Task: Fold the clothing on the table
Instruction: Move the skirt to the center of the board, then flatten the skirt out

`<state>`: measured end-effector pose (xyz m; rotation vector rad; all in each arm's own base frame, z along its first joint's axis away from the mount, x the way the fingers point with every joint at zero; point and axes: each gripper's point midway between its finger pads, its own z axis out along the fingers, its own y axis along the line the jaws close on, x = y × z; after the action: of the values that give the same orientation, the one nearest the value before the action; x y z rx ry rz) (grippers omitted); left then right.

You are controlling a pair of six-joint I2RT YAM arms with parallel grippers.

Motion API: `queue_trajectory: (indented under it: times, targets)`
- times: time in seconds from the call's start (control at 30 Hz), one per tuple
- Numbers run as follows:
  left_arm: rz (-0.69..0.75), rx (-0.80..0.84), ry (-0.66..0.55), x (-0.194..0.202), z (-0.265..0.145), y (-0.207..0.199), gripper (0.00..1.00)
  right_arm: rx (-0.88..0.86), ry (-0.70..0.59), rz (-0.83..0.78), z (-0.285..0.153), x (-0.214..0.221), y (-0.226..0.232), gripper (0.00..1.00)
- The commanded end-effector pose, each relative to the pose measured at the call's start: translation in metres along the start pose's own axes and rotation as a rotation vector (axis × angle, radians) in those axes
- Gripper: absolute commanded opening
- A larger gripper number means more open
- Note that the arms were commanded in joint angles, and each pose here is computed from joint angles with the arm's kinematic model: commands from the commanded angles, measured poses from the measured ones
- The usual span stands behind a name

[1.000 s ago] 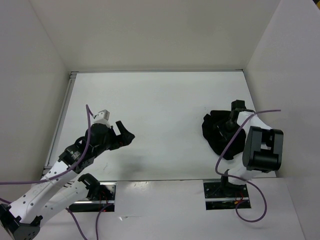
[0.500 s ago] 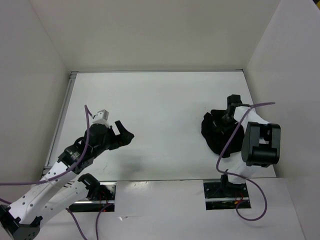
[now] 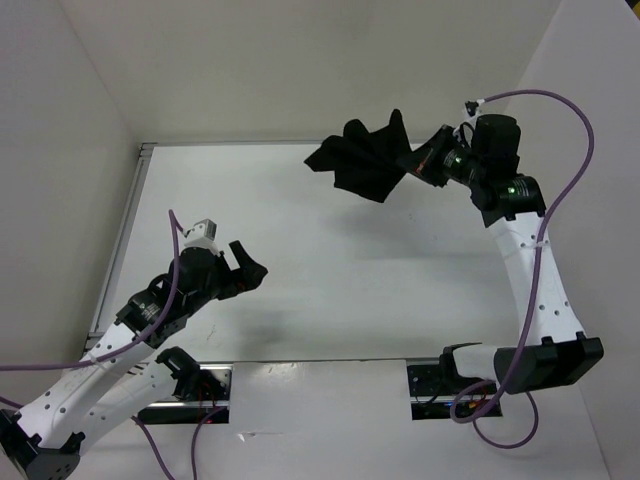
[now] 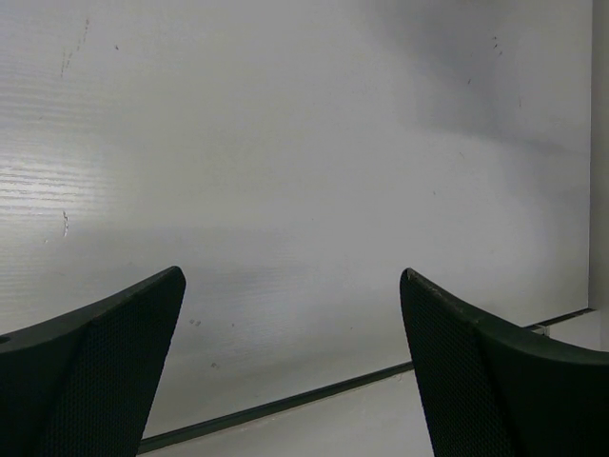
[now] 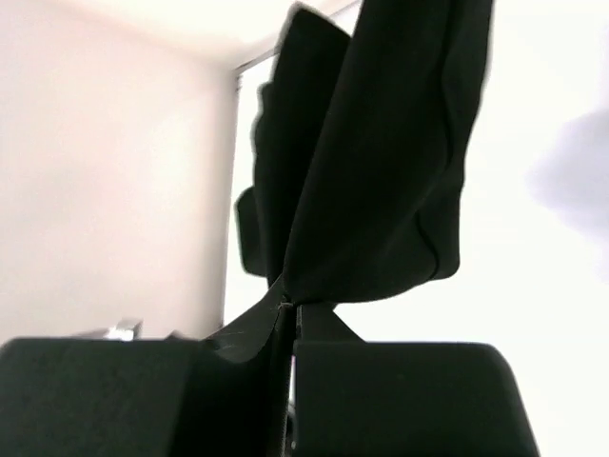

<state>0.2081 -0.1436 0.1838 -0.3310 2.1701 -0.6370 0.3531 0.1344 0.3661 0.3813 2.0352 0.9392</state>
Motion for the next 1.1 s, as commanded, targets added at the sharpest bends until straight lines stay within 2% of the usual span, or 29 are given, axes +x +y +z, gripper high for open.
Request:
queue_trajectory:
  times: [0.0, 0.07, 0.1, 0.13, 0.17, 0.23, 0.33, 0.4, 0.5, 0.6, 0.7, 0.73, 0.8, 0.83, 0.87, 0.93, 0.97, 1.07]
  targets:
    - [-0.003, 0.016, -0.041, -0.012, -0.004, -0.006, 1.0, -0.159, 0.047, -0.056, -0.012, 0.016, 0.03, 0.0]
    - [-0.003, 0.022, -0.034, -0.011, -0.004, -0.007, 1.0, -0.092, 0.065, -0.016, -0.004, 0.027, 0.008, 0.02]
    - [-0.003, 0.022, -0.034, -0.011, -0.004, -0.007, 1.0, -0.053, 0.073, 0.005, -0.001, 0.03, -0.006, 0.09]
    - [-0.003, 0.022, -0.034, -0.011, -0.004, -0.007, 1.0, 0.015, 0.133, 0.053, 0.003, 0.049, -0.031, 0.25]
    - [-0.002, 0.029, -0.028, -0.01, -0.005, -0.008, 1.0, 0.071, 0.139, 0.086, 0.003, 0.051, -0.05, 0.28]
    - [-0.002, 0.029, -0.028, -0.01, -0.005, -0.008, 1.0, 0.247, 0.157, 0.16, 0.003, 0.064, -0.099, 0.44]
    - [-0.002, 0.035, -0.021, -0.008, -0.005, -0.009, 1.0, 0.361, 0.048, 0.132, -0.009, 0.051, -0.117, 0.44]
    - [0.029, 0.053, -0.003, -0.006, 0.0, -0.013, 0.99, 0.35, 0.031, 0.116, -0.01, 0.045, -0.109, 0.44]
    - [0.084, 0.047, 0.053, 0.0, 0.013, -0.018, 0.93, 0.326, 0.158, 0.092, 0.005, 0.07, -0.111, 0.44]
    - [0.136, 0.051, 0.136, 0.007, 0.026, -0.027, 0.82, 0.329, 0.315, 0.091, 0.026, 0.115, -0.12, 0.44]
    - [0.214, 0.048, 0.237, 0.015, 0.051, -0.038, 0.59, 0.382, 0.424, 0.111, 0.04, 0.151, -0.139, 0.44]
    - [0.232, 0.024, 0.295, 0.024, 0.065, -0.035, 0.42, 0.413, 0.457, 0.114, 0.041, 0.164, -0.144, 0.44]
    - [0.265, 0.062, 0.351, 0.026, 0.079, -0.047, 0.36, 0.513, 0.504, 0.119, 0.045, 0.188, -0.166, 0.44]
    - [0.271, 0.084, 0.354, 0.025, 0.083, -0.053, 0.36, 0.551, 0.522, 0.123, 0.043, 0.194, -0.176, 0.44]
    - [0.277, 0.102, 0.374, 0.028, 0.084, -0.057, 0.43, 0.597, 0.535, 0.114, 0.045, 0.201, -0.188, 0.46]
    - [0.288, 0.125, 0.388, 0.031, 0.092, -0.061, 0.67, 0.642, 0.546, 0.124, 0.042, 0.207, -0.197, 0.46]
    - [0.297, 0.14, 0.391, 0.029, 0.098, -0.067, 0.74, 0.642, 0.546, 0.124, 0.042, 0.207, -0.197, 0.47]
    - [0.299, 0.132, 0.427, 0.032, 0.112, -0.067, 0.81, 0.655, 0.547, 0.122, 0.043, 0.207, -0.201, 0.47]
